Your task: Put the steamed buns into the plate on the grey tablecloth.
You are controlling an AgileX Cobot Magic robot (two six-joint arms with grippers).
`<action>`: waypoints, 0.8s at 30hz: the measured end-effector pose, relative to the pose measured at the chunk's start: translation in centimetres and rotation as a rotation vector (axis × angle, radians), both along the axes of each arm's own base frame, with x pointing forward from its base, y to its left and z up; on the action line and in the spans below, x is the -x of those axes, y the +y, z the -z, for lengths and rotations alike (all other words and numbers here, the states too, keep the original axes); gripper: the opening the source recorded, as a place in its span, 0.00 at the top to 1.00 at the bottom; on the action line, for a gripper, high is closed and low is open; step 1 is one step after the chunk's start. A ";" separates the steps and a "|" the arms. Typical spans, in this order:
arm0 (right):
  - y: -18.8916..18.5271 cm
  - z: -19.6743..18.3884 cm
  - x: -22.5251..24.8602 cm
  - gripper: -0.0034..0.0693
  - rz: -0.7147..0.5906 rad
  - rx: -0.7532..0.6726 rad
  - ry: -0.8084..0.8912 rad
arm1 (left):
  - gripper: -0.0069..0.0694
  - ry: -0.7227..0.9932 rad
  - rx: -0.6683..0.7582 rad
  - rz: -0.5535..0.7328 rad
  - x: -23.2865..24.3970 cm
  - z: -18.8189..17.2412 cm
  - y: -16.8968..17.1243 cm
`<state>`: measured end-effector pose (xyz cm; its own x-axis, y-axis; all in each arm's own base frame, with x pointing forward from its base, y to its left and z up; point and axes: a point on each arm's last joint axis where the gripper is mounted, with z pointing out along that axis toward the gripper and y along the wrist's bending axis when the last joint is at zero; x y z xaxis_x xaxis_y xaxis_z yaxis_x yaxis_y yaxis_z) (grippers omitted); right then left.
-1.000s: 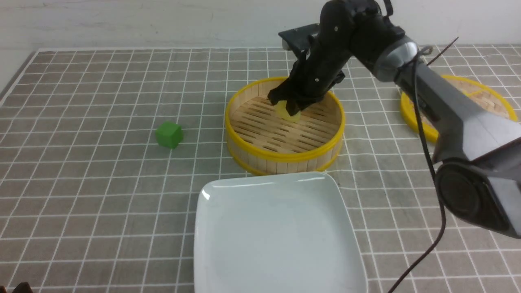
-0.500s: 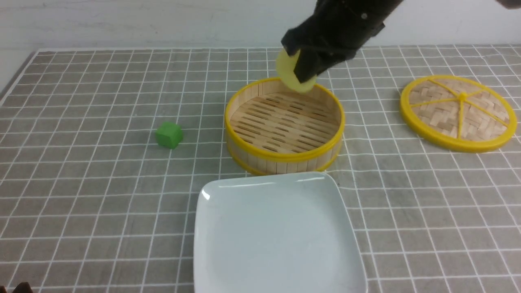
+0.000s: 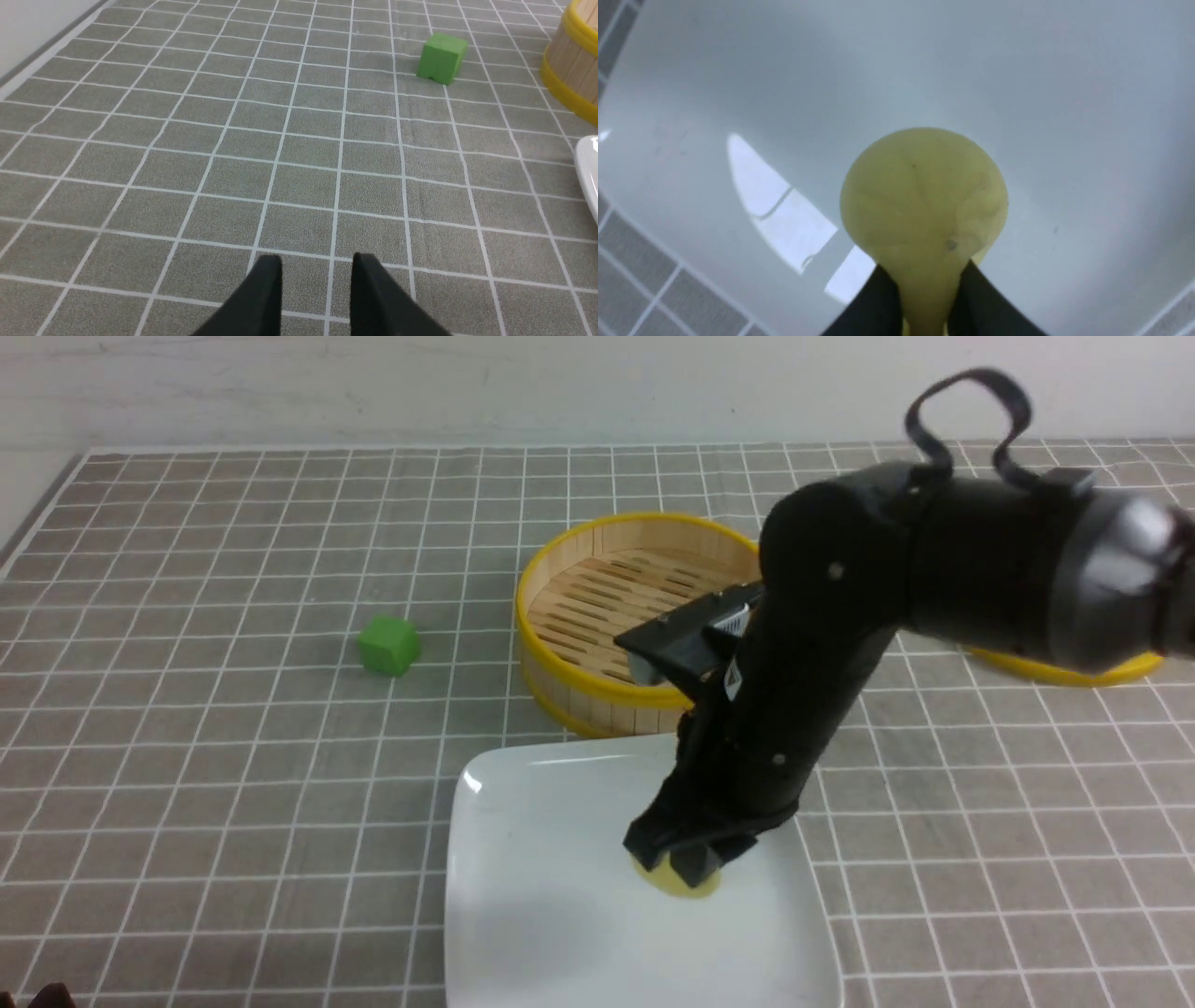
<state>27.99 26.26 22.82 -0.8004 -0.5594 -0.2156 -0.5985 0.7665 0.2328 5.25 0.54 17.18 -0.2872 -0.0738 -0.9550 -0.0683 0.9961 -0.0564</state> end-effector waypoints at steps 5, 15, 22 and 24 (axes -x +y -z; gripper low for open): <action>0.5 2.3 -0.7 0.41 0.026 0.024 0.024 | 0.60 0.000 0.000 0.000 0.0 0.0 0.0; 0.1 -3.2 -0.7 0.45 -0.036 0.067 0.022 | 0.60 0.000 0.000 0.000 0.0 0.0 0.0; -3.7 -10.0 2.5 0.93 0.006 0.023 -0.129 | 0.60 0.000 0.000 0.000 0.0 0.0 0.0; -5.4 -11.1 4.6 0.97 0.024 0.010 -0.139 | 0.60 0.000 0.000 0.000 0.0 0.0 0.0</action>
<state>23.39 20.84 33.90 -0.7760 -0.5434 -0.3202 -0.6063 0.7826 0.1411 5.25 0.54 17.18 -0.2872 -0.0738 -0.9550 -0.0683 0.9961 -0.0564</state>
